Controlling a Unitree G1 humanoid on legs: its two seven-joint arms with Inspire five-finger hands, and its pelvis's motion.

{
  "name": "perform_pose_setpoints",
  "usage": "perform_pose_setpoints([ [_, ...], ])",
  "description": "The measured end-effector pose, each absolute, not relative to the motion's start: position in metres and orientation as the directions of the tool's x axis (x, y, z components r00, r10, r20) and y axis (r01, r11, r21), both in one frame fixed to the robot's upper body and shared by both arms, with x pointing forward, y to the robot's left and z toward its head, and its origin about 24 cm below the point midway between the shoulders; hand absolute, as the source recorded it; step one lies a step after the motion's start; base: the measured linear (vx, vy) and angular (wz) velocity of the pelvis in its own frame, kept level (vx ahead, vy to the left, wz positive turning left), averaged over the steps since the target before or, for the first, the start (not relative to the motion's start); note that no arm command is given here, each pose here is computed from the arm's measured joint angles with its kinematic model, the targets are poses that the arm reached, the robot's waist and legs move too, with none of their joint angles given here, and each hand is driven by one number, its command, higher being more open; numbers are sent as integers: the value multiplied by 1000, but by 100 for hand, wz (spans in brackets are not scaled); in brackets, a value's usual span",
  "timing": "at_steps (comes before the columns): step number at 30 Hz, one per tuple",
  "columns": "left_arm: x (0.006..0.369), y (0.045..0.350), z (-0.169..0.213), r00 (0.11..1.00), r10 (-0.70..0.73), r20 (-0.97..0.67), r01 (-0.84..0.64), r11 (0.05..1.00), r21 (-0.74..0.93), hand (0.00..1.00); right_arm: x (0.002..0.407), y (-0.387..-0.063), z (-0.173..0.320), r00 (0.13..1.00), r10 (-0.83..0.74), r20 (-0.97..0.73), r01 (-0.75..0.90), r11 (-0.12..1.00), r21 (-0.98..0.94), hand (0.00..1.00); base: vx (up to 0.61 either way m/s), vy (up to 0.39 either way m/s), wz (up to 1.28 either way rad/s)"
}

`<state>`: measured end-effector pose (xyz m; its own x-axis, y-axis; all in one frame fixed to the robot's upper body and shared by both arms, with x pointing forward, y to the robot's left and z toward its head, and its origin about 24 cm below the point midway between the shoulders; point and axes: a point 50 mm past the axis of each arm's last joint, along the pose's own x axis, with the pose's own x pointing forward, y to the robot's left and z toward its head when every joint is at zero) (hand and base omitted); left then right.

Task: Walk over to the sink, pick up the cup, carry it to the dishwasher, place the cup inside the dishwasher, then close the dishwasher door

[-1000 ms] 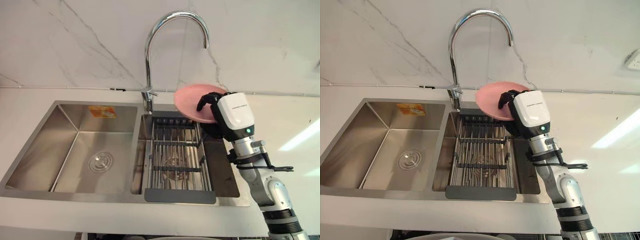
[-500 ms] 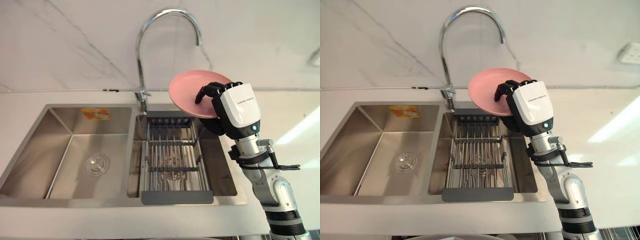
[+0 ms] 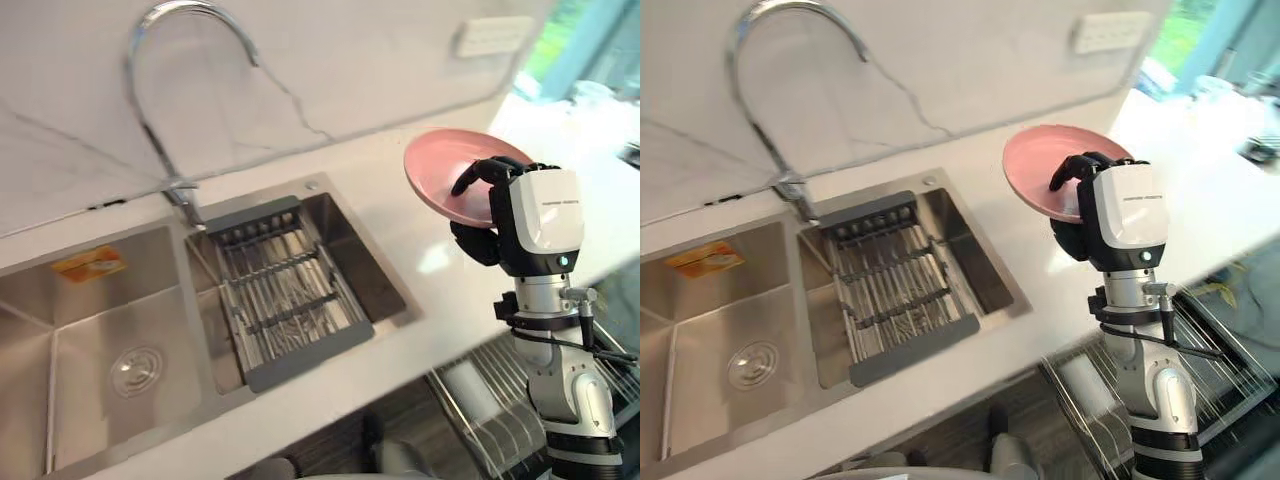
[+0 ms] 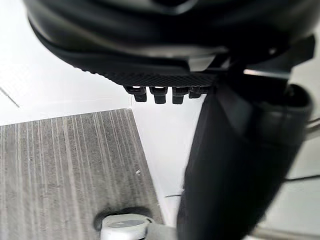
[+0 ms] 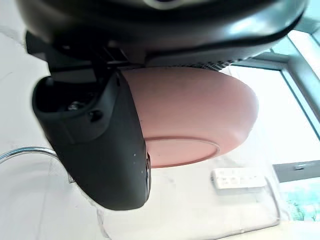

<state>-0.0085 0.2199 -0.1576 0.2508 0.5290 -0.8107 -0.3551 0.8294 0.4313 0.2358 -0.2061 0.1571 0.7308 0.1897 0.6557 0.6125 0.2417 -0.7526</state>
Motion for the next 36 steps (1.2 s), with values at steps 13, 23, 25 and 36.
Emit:
perform_pose_setpoints([
  [13,9,287,-138,246,677,-694,-442,715,541,100,265,-202,176,744,273,610,580,188,-792,0,-96,-215,-80],
  [23,19,235,-150,372,541,-754,-317,838,445,100,234,-237,120,906,56,419,399,210,-893,0,-66,-176,-1],
  [25,21,235,-150,386,532,-754,-297,845,444,100,232,-235,109,923,47,382,362,237,-902,0,-66,16,11],
  [36,71,235,-142,538,488,-688,-275,873,404,100,258,-226,63,980,16,197,186,263,-947,0,-93,20,23],
])
